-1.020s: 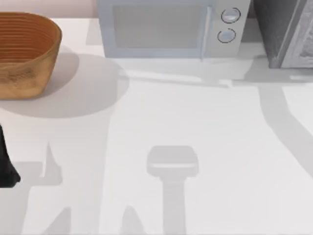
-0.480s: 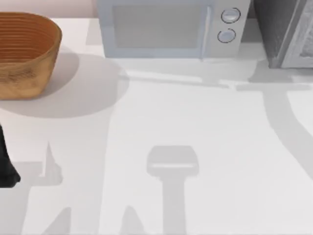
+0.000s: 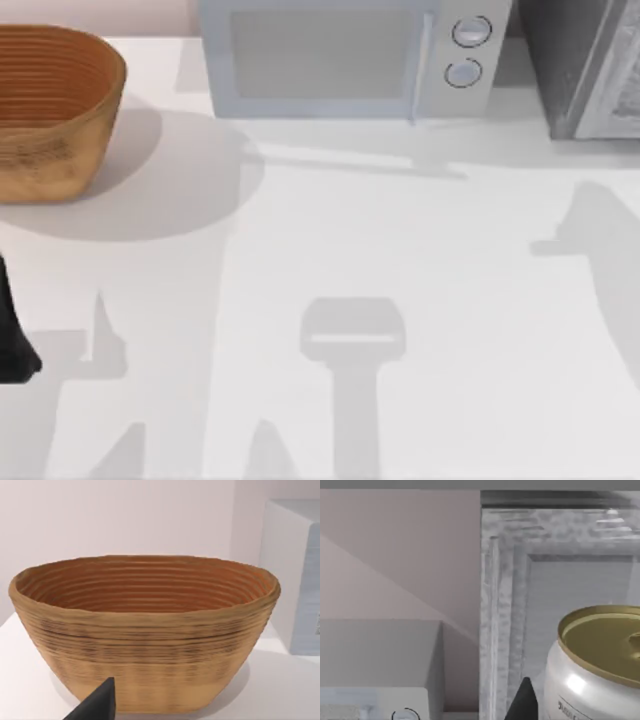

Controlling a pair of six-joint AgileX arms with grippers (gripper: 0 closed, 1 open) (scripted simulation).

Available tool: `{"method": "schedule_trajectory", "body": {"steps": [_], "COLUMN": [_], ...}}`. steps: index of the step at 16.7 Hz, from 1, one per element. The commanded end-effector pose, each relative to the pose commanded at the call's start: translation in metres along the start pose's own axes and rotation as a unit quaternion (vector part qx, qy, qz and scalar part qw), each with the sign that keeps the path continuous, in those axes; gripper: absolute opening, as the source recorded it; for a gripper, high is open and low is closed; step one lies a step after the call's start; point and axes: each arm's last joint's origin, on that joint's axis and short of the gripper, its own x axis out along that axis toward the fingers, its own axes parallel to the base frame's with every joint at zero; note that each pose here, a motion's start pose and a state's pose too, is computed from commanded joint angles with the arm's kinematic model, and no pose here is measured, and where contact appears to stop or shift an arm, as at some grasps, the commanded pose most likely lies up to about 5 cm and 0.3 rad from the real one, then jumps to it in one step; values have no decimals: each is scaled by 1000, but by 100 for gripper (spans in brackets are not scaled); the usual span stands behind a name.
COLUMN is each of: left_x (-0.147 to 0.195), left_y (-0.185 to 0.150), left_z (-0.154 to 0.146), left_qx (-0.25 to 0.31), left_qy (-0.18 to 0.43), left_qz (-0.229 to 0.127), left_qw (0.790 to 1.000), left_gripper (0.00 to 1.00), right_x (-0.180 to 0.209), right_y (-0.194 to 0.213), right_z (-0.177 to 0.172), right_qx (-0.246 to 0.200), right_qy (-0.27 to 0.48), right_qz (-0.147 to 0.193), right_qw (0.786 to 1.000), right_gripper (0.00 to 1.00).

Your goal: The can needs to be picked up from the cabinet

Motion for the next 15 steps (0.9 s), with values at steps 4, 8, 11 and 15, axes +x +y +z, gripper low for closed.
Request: {"method": "schedule_trajectory", "body": {"steps": [4,8,11,15], "left_x": [0,0,0,0], "left_y": [0,0,0,0], "left_z": [0,0,0,0], "left_qx": [0,0,0,0], "left_qy": [0,0,0,0], "left_qz": [0,0,0,0], "left_qw": [1000,1000,1000,1000], "left_gripper": [100,100,100,100], "right_x": [-14,-18,-17,-16], "right_y": [-14,-22,-26,-28], "right_z": [-94,-181,-225,-247], "right_qx": [3,5,4,3], "right_qy": [-1,-4,-7,-10], "right_qz": [0,1,1,2], "right_qw": [1000,1000,1000,1000], "right_gripper": [0,0,0,0]}}
